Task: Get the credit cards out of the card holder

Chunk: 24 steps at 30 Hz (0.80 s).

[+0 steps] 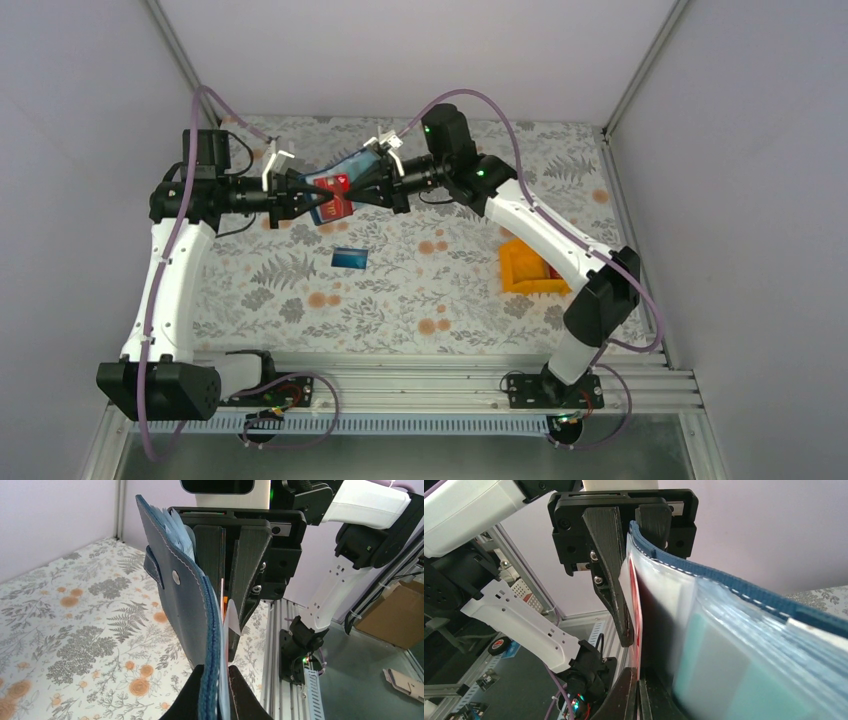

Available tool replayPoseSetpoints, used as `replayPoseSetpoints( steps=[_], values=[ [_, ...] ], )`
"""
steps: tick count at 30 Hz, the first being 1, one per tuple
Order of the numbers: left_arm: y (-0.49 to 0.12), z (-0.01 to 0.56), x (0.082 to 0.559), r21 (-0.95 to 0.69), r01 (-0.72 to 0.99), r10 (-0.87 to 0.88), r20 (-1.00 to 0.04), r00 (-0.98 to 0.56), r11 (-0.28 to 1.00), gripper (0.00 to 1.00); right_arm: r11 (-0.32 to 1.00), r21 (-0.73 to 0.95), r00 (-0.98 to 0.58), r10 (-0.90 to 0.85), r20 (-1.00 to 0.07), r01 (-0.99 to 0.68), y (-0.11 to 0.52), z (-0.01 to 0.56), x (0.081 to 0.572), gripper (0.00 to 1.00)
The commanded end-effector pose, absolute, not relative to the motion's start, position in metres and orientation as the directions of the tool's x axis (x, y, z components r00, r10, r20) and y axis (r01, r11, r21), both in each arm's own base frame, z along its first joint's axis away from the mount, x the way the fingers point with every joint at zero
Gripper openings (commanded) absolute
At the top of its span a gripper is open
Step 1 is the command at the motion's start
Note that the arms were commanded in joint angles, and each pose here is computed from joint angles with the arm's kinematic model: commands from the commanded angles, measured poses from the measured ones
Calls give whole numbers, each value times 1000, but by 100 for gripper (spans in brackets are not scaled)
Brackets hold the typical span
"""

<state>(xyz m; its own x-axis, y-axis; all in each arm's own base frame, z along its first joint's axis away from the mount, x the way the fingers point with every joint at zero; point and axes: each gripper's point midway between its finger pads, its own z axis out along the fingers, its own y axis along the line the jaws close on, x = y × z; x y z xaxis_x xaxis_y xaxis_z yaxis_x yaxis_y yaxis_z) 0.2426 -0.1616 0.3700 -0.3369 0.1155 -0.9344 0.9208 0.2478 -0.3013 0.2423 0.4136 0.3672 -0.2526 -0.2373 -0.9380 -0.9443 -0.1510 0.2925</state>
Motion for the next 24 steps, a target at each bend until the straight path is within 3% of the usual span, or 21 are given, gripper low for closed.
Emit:
replayPoseSetpoints(
  steps=[1, 4, 10, 12, 16, 24],
  values=[
    [-164, 389, 231, -239, 952, 92, -961, -260, 191, 10, -146, 235, -201, -216, -956, -961, 404, 385, 237, 4],
    [-165, 389, 228, -245, 953, 84, -961, -263, 176, 19, -128, 235, -203, -222, -954, -964, 403, 383, 241, 4],
    [-165, 390, 227, -243, 954, 85, -962, -260, 173, 20, -106, 201, -175, -212, -962, -974, 392, 396, 238, 4],
    [-165, 390, 227, -244, 954, 85, -961, -262, 173, 18, -97, 196, -172, -211, -962, -976, 390, 397, 238, 4],
    [-165, 390, 227, -245, 954, 83, -961, -262, 171, 3, -92, 198, -176, -206, -963, -976, 387, 398, 239, 4],
    [-164, 391, 230, -241, 952, 90, -961, -261, 187, 6, -29, 222, -209, -230, -950, -975, 378, 387, 255, 4]
  ],
)
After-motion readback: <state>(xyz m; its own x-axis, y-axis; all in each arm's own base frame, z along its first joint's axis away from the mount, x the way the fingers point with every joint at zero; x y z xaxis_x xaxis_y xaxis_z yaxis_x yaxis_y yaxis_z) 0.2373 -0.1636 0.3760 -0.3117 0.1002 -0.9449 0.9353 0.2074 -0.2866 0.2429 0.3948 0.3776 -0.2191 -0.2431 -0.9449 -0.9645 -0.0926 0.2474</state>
